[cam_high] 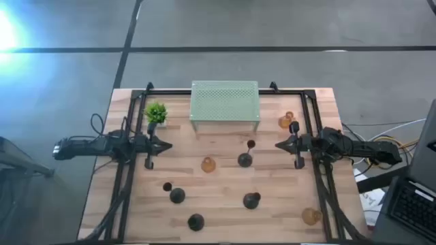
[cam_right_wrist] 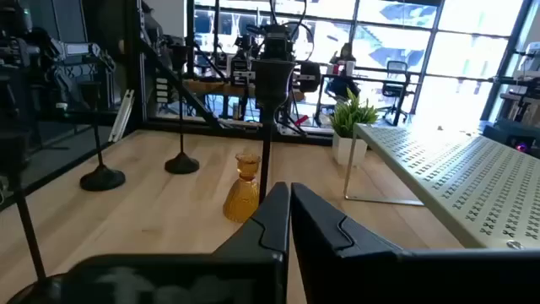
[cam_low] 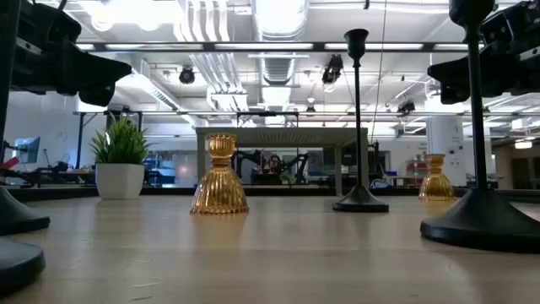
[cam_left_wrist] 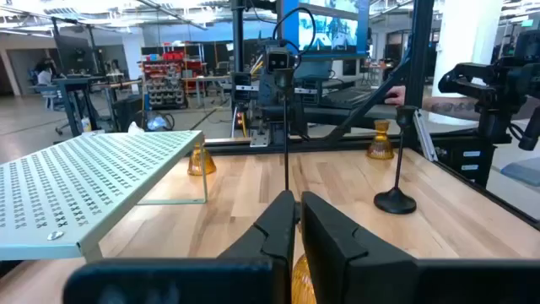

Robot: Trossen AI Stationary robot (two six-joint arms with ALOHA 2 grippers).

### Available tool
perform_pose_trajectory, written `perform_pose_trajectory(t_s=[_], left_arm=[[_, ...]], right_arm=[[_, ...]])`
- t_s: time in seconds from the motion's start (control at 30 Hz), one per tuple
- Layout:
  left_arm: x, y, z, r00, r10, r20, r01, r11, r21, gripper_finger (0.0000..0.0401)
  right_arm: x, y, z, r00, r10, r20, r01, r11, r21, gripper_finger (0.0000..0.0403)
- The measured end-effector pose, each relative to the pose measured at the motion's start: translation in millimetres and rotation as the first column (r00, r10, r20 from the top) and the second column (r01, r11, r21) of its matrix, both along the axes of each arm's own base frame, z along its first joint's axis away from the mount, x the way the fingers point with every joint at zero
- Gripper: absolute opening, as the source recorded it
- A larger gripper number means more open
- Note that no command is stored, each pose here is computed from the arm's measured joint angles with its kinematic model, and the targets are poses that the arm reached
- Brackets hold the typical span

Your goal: Pick & Place candle stick holders

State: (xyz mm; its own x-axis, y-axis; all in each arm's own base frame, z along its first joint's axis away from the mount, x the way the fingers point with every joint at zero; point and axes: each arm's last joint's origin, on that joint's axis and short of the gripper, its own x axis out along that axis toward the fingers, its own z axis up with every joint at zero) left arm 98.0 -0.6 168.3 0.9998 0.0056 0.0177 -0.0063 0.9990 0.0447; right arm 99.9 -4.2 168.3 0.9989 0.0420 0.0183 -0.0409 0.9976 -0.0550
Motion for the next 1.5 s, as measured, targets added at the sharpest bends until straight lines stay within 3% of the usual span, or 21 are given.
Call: perform_pose_trajectory(t_s=[1.23, 1.33, 1.5], left_arm=[[0.0, 0.0, 0.0, 1.000, 0.000, 0.000, 0.000, 1.000, 0.000, 0.0028], [0.0, 0.0, 0.0, 1.000, 0.000, 0.000, 0.000, 1.000, 0.000, 0.0028], [0.0, 0.0, 0.0, 1.000, 0.000, 0.000, 0.000, 1.000, 0.000, 0.0028]], right_arm=[[0.0, 0.0, 0.0, 1.000, 0.000, 0.000, 0.000, 1.000, 0.000, 0.0009], [0.0, -0.9, 0.2, 0.999, -0.033, 0.006, 0.034, 0.994, -0.105, 0.0009], [0.0, -1.3, 1.7, 0.998, -0.049, 0.032, 0.057, 0.942, -0.329, 0.0009]])
